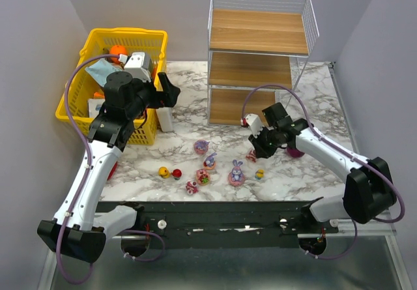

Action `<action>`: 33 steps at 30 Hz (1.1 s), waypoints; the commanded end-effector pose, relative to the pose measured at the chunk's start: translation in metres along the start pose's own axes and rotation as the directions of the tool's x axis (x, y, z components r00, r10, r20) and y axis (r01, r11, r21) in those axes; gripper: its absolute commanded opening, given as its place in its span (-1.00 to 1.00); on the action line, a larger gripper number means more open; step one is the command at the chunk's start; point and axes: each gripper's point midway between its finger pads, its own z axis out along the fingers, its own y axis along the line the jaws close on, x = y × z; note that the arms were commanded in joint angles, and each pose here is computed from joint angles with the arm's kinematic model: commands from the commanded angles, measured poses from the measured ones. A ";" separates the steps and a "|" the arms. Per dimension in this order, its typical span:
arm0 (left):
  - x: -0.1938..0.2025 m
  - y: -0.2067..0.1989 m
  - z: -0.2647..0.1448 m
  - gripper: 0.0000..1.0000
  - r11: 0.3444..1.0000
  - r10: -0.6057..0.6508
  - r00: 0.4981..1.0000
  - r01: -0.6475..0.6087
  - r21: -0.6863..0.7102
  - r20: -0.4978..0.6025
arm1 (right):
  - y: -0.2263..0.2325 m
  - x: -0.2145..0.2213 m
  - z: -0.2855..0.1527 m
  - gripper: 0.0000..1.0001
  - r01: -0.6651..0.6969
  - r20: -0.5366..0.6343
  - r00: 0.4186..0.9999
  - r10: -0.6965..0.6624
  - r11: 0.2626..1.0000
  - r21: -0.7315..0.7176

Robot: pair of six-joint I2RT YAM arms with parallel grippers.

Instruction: Place and organize the plastic toys onto the shelf

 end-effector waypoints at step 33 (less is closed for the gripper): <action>0.010 0.000 -0.010 0.98 1.000 0.006 1.000 -0.006 0.008 0.002 | 0.039 -0.033 -0.060 1.00 -0.622 0.364 0.701 0.613 0.776 -0.108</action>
